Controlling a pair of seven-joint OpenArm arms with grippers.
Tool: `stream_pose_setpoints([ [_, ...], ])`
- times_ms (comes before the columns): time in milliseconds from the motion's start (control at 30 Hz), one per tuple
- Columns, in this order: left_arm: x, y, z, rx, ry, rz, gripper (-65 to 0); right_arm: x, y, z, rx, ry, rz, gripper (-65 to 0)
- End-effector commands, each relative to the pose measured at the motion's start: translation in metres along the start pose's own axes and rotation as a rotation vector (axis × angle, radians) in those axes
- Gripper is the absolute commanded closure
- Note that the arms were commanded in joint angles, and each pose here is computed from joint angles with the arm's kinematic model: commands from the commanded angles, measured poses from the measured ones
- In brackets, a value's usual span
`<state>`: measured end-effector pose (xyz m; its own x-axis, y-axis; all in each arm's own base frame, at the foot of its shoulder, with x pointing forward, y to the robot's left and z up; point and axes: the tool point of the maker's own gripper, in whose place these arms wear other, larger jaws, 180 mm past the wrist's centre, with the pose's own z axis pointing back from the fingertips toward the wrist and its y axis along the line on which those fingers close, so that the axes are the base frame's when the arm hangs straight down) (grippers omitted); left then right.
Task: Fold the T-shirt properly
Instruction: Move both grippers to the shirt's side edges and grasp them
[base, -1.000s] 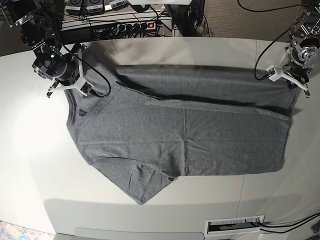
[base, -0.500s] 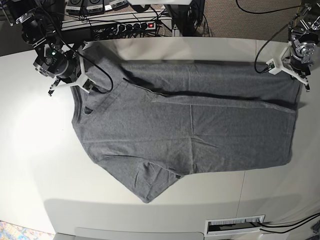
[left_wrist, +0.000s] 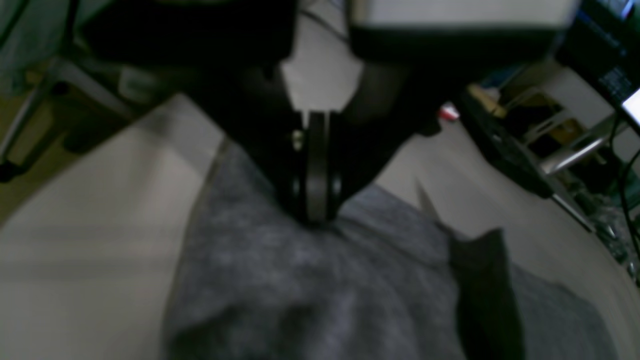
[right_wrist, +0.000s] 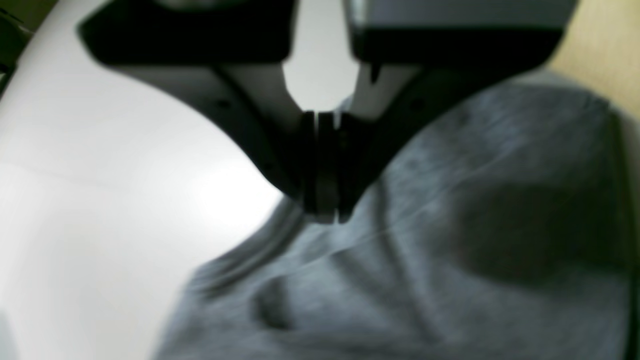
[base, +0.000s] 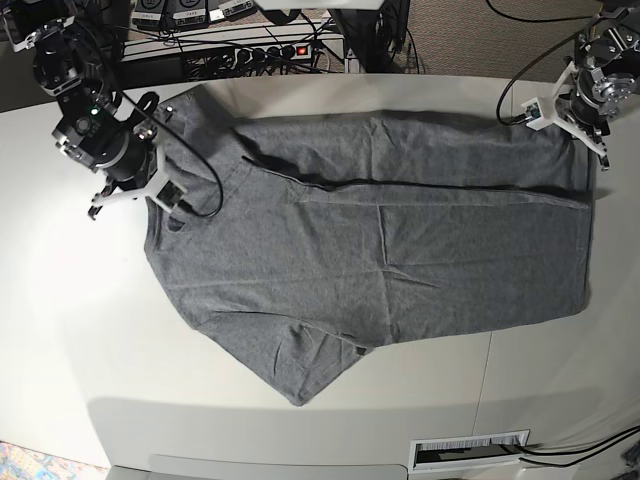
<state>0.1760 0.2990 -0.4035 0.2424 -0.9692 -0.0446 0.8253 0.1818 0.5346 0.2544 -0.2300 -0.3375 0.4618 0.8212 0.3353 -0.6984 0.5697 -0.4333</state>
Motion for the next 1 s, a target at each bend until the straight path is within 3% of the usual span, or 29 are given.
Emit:
stream_pose_setpoints([
  [0, 0.001, 0.013, 0.002, 0.036, -0.013, -0.011, 0.0, 0.008, -0.017, 0.006, -0.052, -0.029, 0.003, -4.9],
  [133, 0.007, 0.015, 0.002, 0.043, -0.045, -0.012, 0.0, 0.021, -0.017, 0.005, -0.060, -0.087, -0.040, -16.1],
  [333, 0.005, 0.018, 0.002, 0.049, -0.031, -0.011, 0.0, 0.044, -0.012, 0.001, -0.054, -0.169, -0.093, -16.1],
  [567, 0.004, 0.020, 0.002, 0.063, -0.029, -0.029, 0.0, 0.057, -0.040, -0.021, -0.094, -0.216, -0.183, -16.1],
  [700, 0.003, 0.034, 0.003, 0.131, -0.018, -0.055, -10.3, 0.072, -0.059, -0.028, -0.119, -0.247, -0.231, -16.1],
  [967, 0.011, 0.052, 0.012, 0.219, -0.022, -0.029, -11.3, 0.092, -0.088, -0.036, -0.151, -0.289, -0.292, -16.1],
])
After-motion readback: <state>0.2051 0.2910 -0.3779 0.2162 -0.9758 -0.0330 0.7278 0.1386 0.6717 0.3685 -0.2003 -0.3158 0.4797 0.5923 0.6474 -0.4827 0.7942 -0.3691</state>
